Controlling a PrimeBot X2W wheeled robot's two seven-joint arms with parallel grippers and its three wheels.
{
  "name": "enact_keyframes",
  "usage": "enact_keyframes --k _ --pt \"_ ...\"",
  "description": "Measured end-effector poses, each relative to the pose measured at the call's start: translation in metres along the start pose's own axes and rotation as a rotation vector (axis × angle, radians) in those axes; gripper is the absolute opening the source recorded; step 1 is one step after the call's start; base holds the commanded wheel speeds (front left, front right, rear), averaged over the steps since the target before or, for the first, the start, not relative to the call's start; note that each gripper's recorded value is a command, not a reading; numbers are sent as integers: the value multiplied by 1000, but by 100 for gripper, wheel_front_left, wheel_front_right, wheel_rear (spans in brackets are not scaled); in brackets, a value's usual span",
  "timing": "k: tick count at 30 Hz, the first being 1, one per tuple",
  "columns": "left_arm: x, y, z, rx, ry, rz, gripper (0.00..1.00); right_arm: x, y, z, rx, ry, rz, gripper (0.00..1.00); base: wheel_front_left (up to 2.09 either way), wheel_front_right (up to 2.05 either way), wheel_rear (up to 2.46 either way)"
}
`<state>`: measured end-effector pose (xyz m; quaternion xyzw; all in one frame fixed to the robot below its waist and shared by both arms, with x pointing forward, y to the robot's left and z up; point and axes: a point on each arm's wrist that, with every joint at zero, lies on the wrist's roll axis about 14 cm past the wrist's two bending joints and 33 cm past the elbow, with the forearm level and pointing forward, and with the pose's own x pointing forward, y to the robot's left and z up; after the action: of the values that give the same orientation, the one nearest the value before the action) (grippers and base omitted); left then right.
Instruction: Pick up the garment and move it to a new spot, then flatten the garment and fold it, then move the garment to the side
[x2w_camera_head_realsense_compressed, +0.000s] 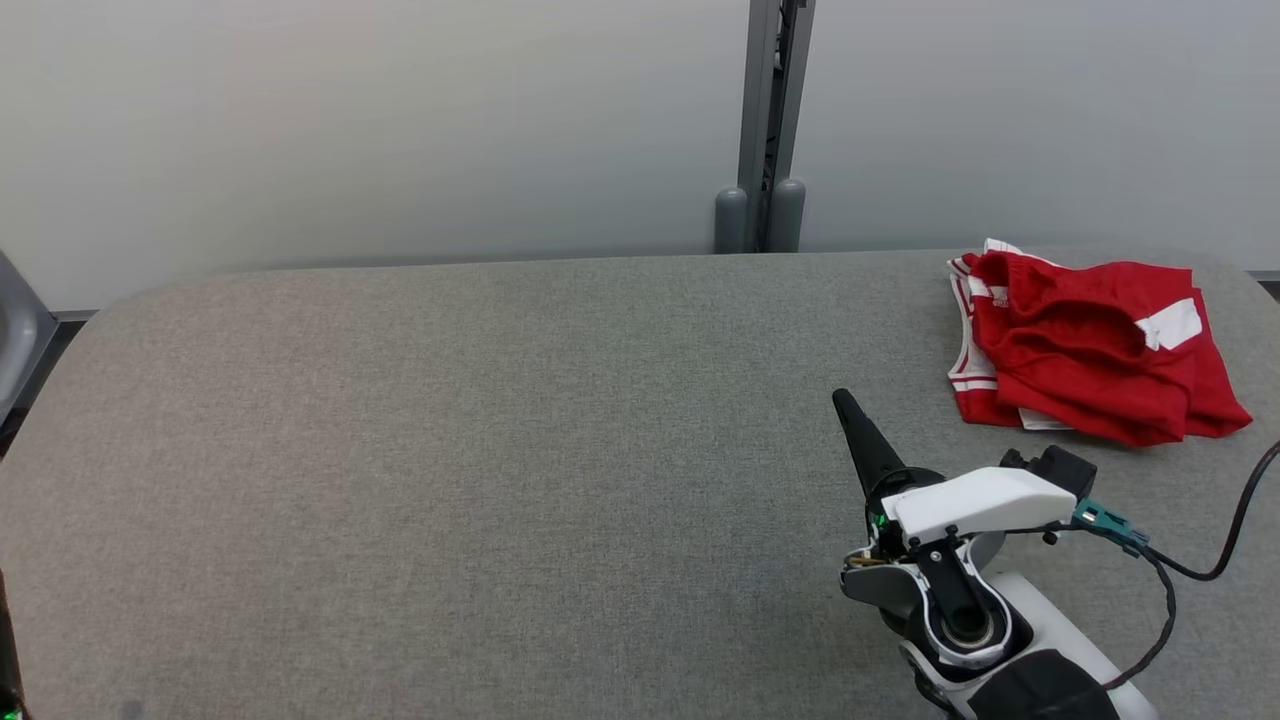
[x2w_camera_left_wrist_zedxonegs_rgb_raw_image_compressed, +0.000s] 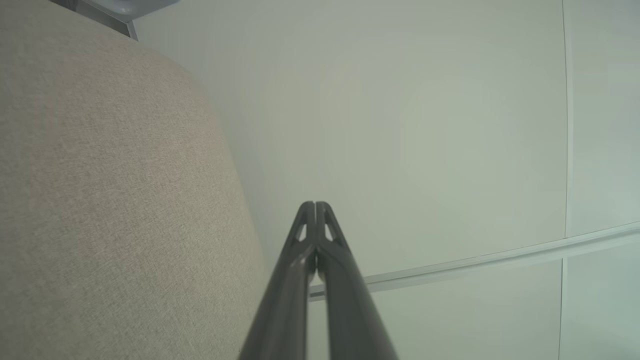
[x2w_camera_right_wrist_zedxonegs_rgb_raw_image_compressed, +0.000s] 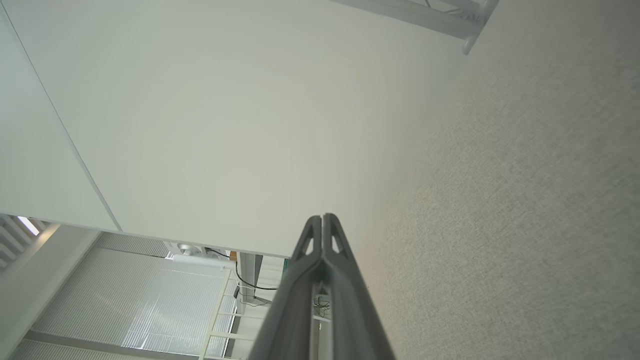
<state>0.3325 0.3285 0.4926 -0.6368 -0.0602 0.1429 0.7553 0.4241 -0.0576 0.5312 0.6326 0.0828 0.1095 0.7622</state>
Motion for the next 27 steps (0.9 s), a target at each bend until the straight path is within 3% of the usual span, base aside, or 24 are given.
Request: enact_keyframes --k 27 --pt "-1 -10 24 -158 -36 -62 0 18 6 -16 157 52 -22 0 0 0 0"
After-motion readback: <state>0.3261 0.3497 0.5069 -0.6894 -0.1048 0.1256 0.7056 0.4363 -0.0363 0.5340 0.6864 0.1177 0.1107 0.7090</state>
